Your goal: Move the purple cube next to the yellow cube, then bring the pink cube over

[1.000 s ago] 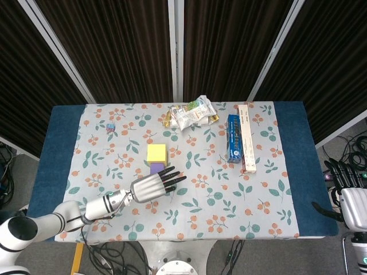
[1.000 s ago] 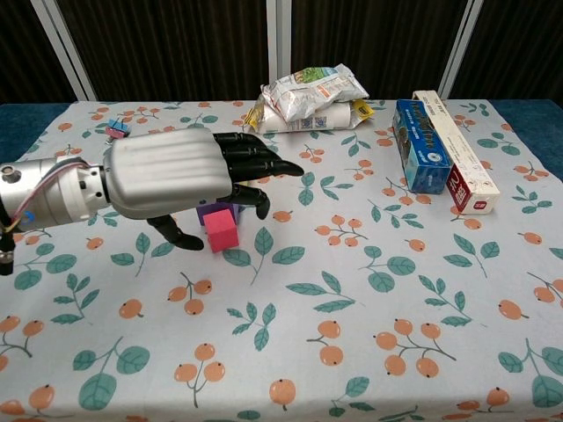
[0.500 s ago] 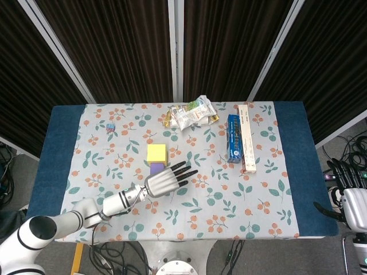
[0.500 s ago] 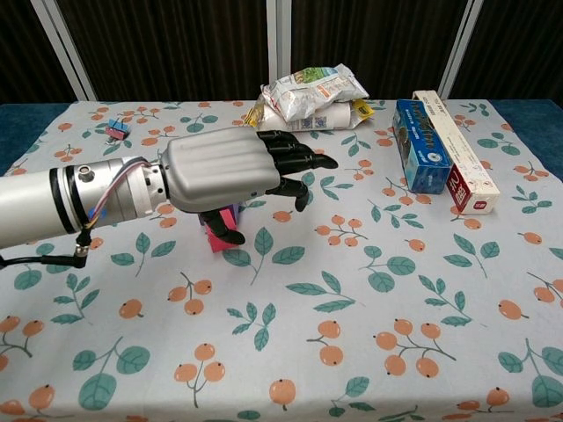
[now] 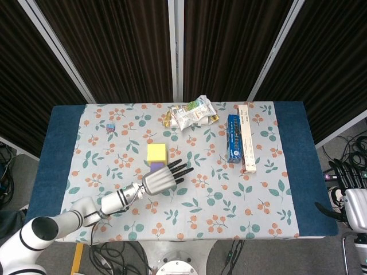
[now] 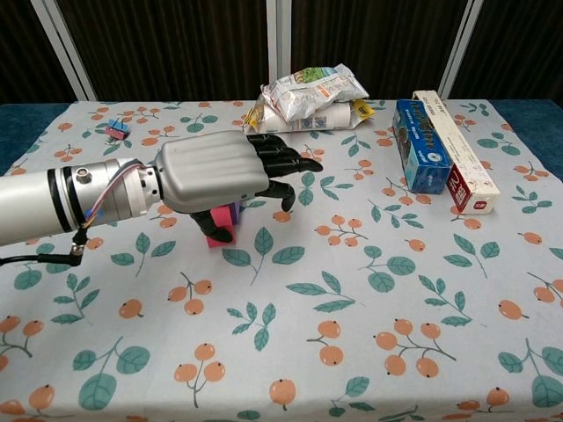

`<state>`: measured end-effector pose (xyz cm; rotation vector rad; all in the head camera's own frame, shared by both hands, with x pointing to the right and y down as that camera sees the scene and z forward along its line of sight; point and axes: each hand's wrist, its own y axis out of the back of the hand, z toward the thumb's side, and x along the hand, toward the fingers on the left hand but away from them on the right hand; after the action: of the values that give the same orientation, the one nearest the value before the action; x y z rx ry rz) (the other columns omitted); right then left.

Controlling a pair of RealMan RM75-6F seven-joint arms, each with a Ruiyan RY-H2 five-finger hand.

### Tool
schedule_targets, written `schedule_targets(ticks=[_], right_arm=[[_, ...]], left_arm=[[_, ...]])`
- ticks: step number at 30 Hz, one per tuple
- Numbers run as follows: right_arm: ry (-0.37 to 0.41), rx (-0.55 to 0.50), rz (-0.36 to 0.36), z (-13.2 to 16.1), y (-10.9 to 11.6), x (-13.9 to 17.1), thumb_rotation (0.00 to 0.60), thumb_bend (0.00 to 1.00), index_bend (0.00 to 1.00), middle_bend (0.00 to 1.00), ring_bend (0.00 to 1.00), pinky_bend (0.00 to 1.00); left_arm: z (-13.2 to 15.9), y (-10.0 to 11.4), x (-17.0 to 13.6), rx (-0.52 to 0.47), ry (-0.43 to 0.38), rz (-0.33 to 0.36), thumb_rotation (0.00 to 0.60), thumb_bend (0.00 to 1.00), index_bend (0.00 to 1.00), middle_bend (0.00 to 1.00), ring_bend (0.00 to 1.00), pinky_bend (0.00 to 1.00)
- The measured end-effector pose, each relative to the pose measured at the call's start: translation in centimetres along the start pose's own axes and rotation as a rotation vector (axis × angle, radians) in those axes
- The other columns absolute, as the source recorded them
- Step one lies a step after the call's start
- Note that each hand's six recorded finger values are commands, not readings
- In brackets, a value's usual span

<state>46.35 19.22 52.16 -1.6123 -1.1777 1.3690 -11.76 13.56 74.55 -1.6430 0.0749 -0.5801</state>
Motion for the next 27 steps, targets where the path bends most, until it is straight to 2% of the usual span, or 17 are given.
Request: schedule_targets(ticks=[12,19,24,27], right_arm=[[-0.001,0.002,-0.004,0.0,0.1,0.2,0.6,0.03,0.0,0.04,0.0,0.0],[-0.001,0.003,-0.006,0.0,0.2,0.2,0.6,0.03,0.0,0.04,0.0,0.0],[0.003,-0.001,-0.008,0.0,0.2,0.1,0.6,0.03,0.0,0.04,0.0,0.0],[0.005,-0.002,-0.011,0.0,0.3,0.0,0.6,0.03,0.0,0.04,0.0,0.0]], left_arm=[[-0.7,-0.7,-0.7,0.028,0.007,-0.013,0.6,0.09,0.39,0.12,0.11,0.14],[-0.7,-0.4,-1.1,0.023,0.006,0.004,0.6,0.09,0.39,0.12,0.11,0.13],[-1.0,0.7,-2.2,-0.036,0.025,0.044,0.6,0.09,0.39,0.12,0.11,0.13],[-1.9,1.9,-3.6,-0.109,0.074,0.094,0.6,0.09,0.39,0.12,0.11,0.14]])
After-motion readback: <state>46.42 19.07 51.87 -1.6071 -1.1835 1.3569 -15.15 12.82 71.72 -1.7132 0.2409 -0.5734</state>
